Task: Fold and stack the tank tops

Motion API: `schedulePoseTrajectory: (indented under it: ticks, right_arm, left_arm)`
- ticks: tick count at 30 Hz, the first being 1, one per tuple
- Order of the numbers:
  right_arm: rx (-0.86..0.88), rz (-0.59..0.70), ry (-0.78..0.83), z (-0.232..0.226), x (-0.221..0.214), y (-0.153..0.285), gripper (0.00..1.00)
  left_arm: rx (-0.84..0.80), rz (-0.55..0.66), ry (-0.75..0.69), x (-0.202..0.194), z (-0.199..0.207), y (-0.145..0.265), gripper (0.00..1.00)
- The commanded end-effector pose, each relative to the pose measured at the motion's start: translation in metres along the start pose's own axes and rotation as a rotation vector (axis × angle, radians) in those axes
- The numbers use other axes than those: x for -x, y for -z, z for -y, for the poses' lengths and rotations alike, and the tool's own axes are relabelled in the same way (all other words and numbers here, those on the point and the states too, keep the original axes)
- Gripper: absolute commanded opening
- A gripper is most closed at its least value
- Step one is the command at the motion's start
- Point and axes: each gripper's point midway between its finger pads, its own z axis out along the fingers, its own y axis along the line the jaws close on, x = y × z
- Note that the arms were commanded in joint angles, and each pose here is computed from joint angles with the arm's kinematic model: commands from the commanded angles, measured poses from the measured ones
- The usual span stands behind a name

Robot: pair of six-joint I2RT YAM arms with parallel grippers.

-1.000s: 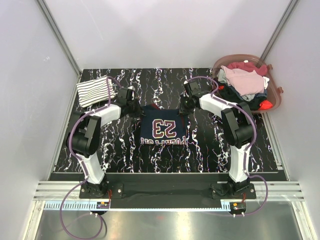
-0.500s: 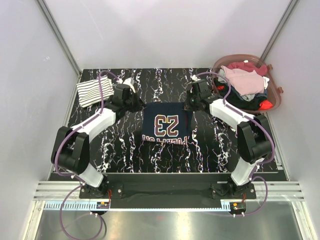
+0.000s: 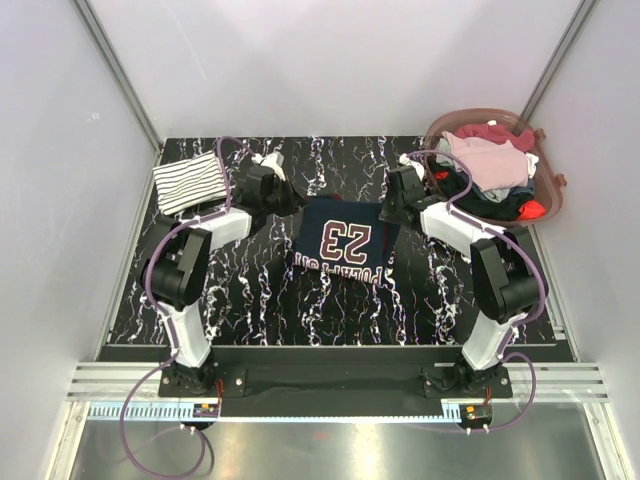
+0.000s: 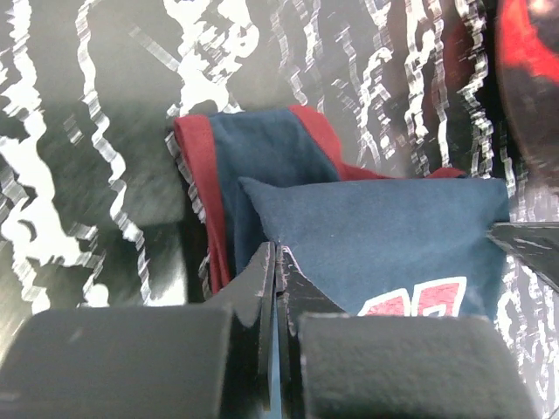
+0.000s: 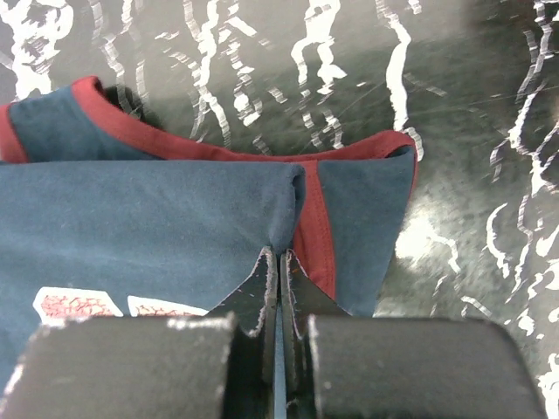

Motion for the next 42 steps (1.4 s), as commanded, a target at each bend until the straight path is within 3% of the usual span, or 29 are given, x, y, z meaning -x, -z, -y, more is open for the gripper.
schedulePoseTrajectory:
  ticks: [1,9,15,21,28,32,39,42]
  right_arm:
    - [-0.036,0.048,-0.021,0.014,0.008,-0.013,0.0]
    - [0.211,-0.091,0.04,-0.04,-0.016,-0.017,0.0]
    - [0.316,-0.113,0.183,-0.094,-0.047,0.013,0.0]
    - [0.353,-0.053,0.146,-0.092,-0.04,0.054,0.0]
    - [0.375,-0.073,0.148,-0.083,-0.055,0.067,0.0]
    - [0.386,-0.066,0.152,-0.083,-0.055,0.072,0.0]
    - [0.356,0.059,0.133,-0.07,-0.035,0.093,0.0]
    - [0.251,0.124,0.121,-0.056,-0.02,0.085,0.0]
  left_arm:
    - [-0.167,0.162,-0.034,0.047,0.041,0.001,0.0]
    - [-0.062,0.151,-0.012,0.028,0.018,0.031,0.0]
    - [-0.006,0.215,0.047,0.011,0.007,0.098,0.0]
    - [0.003,0.231,0.067,-0.013,0.001,0.138,0.0]
    - [0.0,0.232,0.074,-0.028,-0.003,0.153,0.0]
    - [-0.014,0.225,0.053,-0.027,0.002,0.156,0.0]
    - [-0.045,0.295,-0.015,-0.007,0.017,0.166,0.0]
    - [-0.046,0.312,-0.032,0.009,0.024,0.156,0.0]
